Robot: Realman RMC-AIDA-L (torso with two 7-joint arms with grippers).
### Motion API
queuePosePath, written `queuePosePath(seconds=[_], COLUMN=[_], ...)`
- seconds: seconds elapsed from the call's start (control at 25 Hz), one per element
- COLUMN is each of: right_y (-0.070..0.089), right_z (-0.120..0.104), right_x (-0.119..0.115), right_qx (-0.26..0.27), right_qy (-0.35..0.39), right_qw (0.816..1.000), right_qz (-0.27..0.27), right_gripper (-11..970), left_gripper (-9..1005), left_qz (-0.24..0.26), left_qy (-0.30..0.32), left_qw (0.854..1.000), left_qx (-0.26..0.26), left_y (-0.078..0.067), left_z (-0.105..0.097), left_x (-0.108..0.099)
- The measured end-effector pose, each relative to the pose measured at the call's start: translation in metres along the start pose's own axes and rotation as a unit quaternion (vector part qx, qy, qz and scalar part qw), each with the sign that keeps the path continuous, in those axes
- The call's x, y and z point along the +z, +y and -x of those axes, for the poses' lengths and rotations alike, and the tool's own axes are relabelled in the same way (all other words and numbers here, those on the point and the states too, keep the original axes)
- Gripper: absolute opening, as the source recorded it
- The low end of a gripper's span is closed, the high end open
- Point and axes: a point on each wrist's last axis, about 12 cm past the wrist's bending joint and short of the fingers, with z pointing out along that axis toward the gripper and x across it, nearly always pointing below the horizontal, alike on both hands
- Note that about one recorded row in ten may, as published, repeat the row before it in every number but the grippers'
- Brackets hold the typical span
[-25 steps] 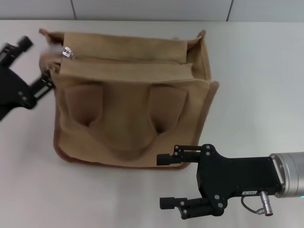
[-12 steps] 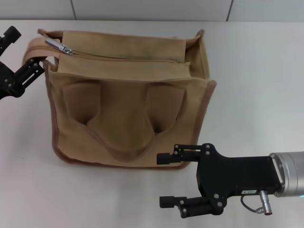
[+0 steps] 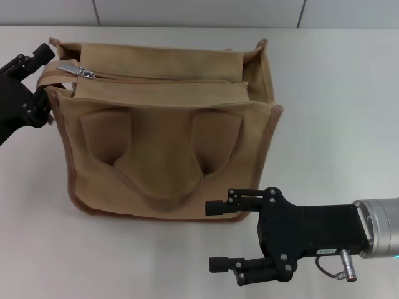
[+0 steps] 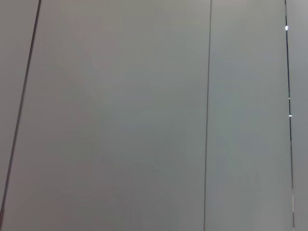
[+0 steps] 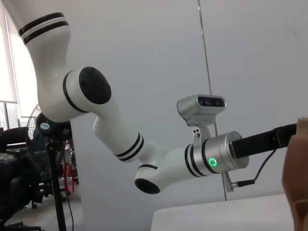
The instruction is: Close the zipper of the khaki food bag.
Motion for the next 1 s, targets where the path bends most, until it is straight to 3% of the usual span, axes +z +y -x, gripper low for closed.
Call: queuePosePath(seconds=[0.48,0.72,1.0], right_y=[0.0,0.003,0.007], right_z=[0.001,0.012,0.019], right_x=[0.0,-0.003,-0.007], right_qx=[-0.001,-0.004,-0.007], right_qy=[-0.003,-0.051,-0.082], right_qw=[1.0,0.999,0.996], right_qz=[0.0,0.01,0.02], right_gripper=[768,768,767], left_gripper=[189,17,17], left_qz=[0.024,0.018,0.013], left_qy=[-0.018,-0.031,-0.048], left_qw=[1.0,0.999,0.999], left_qx=[-0.002,-0.009,-0.015], left_y=[0.001,-0.002,-0.006], left_z=[0.002,0.003,0.005], left_x=[-0.006,-0.008,-0.01])
